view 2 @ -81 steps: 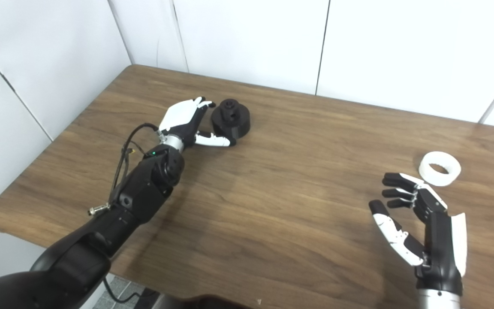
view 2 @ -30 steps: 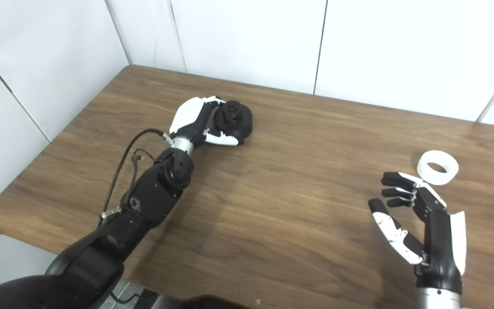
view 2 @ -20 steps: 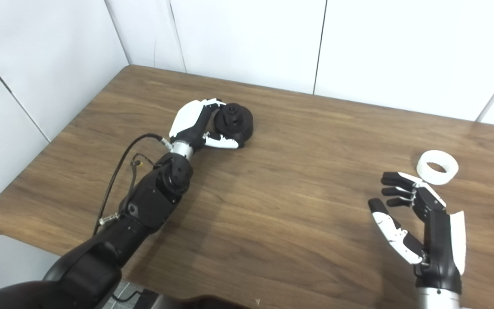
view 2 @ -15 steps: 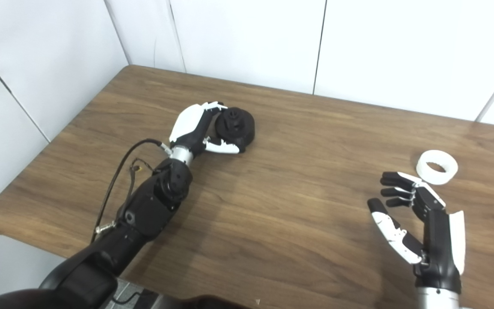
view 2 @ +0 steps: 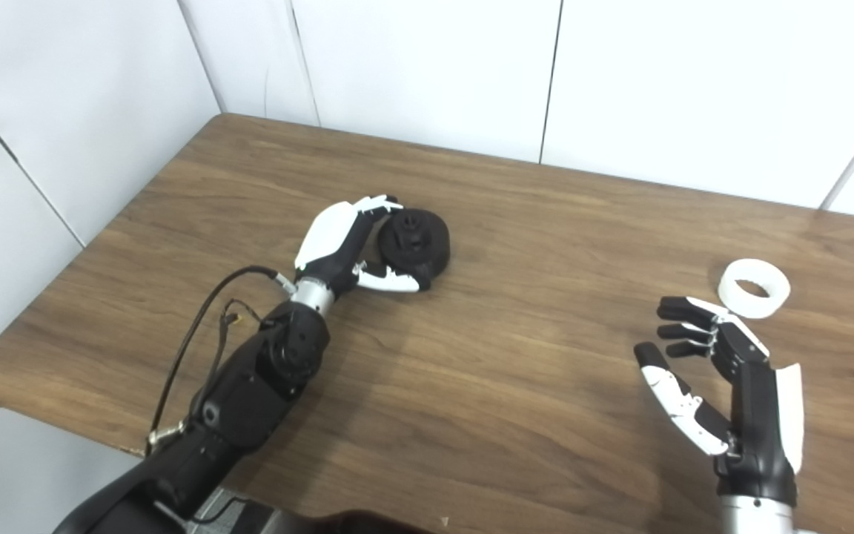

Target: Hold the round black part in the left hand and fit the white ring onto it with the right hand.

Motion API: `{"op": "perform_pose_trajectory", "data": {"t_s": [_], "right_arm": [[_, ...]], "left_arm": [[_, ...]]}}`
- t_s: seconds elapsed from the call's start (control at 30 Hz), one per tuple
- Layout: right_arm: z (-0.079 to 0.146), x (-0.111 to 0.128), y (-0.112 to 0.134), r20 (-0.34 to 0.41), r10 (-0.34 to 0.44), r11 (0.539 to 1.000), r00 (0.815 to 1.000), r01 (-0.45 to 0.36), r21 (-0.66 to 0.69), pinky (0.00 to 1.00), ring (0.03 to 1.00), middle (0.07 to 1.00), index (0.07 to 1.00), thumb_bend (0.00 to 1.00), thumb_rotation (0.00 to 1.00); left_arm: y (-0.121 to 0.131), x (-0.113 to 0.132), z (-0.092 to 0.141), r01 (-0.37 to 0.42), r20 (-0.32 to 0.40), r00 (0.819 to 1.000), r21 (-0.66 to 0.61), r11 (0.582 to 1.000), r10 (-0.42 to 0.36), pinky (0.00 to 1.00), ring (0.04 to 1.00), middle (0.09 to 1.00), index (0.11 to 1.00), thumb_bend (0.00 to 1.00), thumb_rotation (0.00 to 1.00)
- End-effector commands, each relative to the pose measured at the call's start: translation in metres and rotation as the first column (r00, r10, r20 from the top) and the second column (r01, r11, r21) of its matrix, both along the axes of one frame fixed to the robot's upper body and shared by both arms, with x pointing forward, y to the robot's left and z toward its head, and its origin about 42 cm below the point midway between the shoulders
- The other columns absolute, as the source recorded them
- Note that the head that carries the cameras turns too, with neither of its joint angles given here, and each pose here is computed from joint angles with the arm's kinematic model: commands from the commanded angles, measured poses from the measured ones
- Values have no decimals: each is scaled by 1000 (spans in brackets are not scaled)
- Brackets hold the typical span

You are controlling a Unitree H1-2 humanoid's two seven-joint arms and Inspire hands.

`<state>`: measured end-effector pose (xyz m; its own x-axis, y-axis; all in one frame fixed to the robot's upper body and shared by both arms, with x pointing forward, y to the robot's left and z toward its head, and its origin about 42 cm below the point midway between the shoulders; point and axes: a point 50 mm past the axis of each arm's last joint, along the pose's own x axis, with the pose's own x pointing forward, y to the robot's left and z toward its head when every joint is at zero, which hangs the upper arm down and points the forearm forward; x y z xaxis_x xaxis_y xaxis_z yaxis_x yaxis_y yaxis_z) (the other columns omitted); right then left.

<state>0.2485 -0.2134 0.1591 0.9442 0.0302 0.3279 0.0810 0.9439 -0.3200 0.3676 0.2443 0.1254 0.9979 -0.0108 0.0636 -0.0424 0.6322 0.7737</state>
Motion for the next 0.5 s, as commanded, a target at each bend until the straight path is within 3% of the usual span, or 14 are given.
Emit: {"op": "perform_pose_trajectory", "data": {"t_s": [0.0,0.23,0.47], "right_arm": [[-5,-18,5,-6,-12,999,1000,12,33,532,616,665,666,536,445],[-6,-18,7,-3,-6,999,1000,6,39,523,611,667,668,540,466],[-7,-17,9,-12,-12,999,1000,12,37,528,618,671,673,551,484]], "left_arm": [[-12,-6,4,41,-10,999,6,999,-41,863,951,908,605,768,247],[-26,-29,1,106,-10,994,-10,994,-106,835,940,900,606,777,229],[-40,-55,2,192,-22,981,-7,981,-192,877,948,907,616,793,246]]}}
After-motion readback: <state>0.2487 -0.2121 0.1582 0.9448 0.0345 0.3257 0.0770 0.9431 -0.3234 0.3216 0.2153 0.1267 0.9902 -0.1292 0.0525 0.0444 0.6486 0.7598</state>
